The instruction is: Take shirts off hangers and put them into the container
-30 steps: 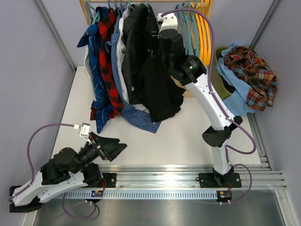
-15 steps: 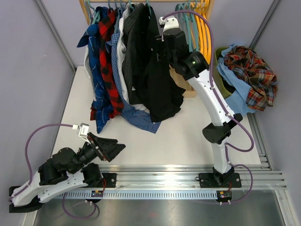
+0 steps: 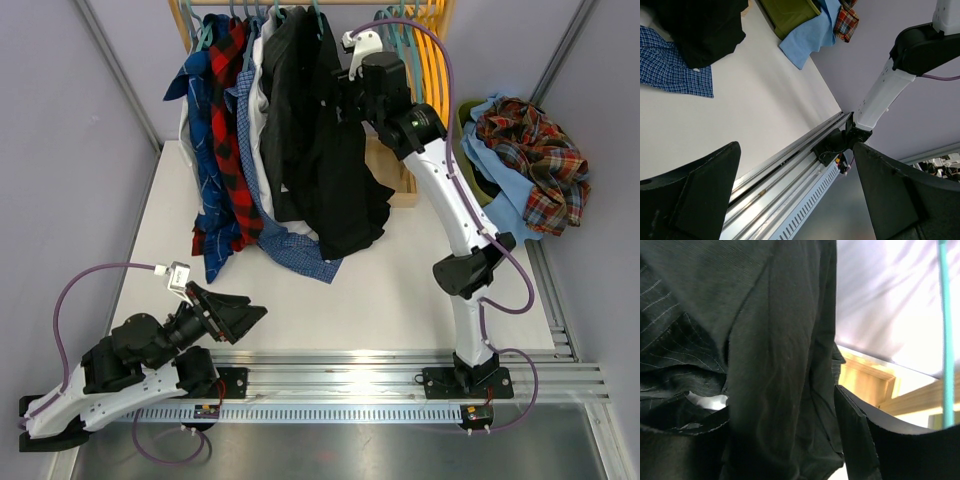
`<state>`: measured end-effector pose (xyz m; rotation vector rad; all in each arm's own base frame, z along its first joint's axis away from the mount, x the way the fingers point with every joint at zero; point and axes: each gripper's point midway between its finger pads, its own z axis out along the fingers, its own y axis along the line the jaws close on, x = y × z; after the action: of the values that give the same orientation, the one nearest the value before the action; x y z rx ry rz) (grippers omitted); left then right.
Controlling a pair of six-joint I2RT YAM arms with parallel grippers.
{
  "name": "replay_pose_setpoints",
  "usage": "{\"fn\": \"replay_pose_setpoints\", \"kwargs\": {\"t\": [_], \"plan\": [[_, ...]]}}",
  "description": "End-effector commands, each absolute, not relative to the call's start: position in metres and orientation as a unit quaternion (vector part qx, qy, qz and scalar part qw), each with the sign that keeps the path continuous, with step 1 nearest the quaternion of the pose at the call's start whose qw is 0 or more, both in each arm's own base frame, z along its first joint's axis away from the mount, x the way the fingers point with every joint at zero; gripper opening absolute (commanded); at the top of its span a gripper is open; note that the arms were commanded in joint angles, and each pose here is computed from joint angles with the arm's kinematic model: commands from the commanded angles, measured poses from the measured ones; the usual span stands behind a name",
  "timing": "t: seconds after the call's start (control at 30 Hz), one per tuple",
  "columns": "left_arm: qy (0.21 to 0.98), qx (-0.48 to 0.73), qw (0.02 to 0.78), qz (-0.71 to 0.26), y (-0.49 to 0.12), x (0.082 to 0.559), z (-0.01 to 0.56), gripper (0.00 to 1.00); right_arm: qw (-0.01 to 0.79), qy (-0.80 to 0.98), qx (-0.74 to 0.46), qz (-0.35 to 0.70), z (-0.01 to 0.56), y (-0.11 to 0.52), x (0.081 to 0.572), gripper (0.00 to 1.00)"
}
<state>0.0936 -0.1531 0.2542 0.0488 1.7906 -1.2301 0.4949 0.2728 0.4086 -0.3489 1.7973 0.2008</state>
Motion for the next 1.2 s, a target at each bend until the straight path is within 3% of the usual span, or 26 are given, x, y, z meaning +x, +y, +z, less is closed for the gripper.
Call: {"fn": "replay_pose_setpoints", "kwargs": {"t": [0.0,0.23,0.73,0.97,1.17], "plan": [[0.682,0.000,0.485,-0.548,-0.135,0.086,0.285,0.99,0.625,0.749,-0.178,0.132,0.424,0.287,0.498,0.64],[0.682,-0.002,0.483,-0.550,-0.134,0.086,0.282,0.99,0.651,0.691,-0.213,0.232,0.463,0.312,0.469,0.63],[0.682,-0.001,0.482,-0.550,-0.136,0.086,0.281,0.99,0.691,0.651,-0.197,0.244,0.510,0.301,0.449,0.61],[0.685,0.003,0.480,-0.547,-0.141,0.087,0.281,0.99,0.686,0.675,-0.172,0.211,0.499,0.290,0.455,0.54],[0.685,0.003,0.482,-0.546,-0.139,0.087,0.284,0.99,0.648,0.717,-0.173,0.190,0.472,0.294,0.469,0.58]]}}
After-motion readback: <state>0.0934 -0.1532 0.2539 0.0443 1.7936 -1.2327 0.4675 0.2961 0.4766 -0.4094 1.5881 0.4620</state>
